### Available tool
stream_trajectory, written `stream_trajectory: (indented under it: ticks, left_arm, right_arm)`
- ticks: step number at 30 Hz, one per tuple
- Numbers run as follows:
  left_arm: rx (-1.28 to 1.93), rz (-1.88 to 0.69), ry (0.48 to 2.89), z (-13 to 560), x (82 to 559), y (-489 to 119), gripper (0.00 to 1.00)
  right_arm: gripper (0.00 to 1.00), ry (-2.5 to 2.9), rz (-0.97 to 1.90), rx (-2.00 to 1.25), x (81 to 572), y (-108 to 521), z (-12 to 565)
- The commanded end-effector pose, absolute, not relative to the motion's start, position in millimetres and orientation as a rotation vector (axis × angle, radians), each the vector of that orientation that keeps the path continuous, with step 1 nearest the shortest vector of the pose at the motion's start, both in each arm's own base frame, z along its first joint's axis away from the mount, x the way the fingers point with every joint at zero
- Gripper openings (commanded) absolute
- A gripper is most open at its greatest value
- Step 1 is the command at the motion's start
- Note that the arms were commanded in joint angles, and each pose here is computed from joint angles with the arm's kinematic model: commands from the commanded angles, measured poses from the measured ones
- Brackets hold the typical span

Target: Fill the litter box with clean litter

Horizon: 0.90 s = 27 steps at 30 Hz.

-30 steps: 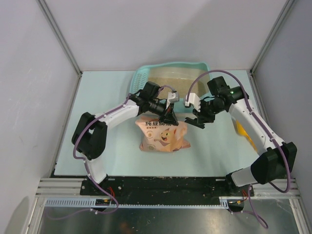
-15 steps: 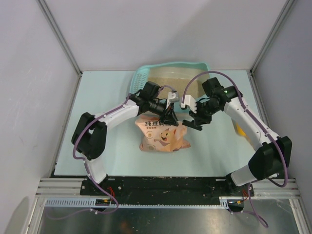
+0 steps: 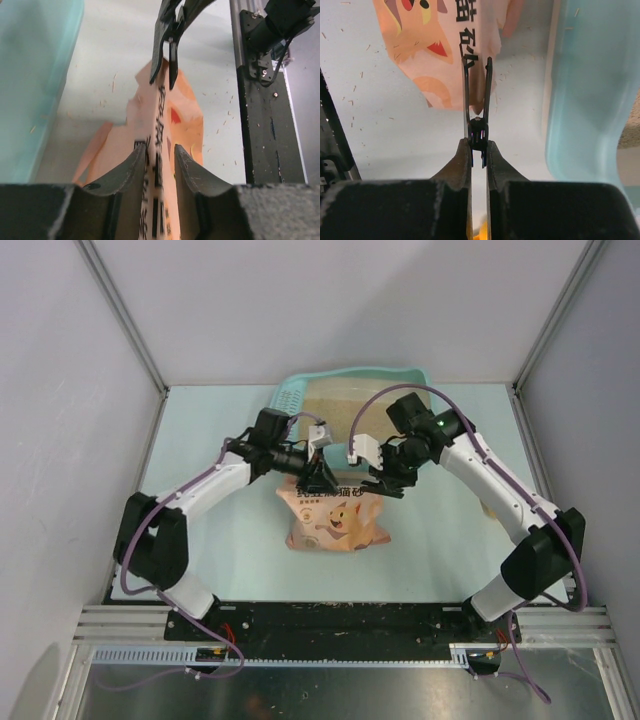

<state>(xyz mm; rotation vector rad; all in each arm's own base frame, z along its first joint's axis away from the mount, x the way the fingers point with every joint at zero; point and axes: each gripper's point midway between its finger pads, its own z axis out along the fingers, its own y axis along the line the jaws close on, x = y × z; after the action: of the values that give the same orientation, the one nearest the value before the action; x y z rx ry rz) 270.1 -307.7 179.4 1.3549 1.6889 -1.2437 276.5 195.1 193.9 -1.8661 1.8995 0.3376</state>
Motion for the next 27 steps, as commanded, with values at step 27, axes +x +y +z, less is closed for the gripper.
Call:
stream_trajectory:
  ticks: [27]
  left_arm:
    - [1.353,-1.136,1.719,173,243,-256,0.0]
  right_arm:
    - [0.0,1.868,0.346,-2.086,251,242,197]
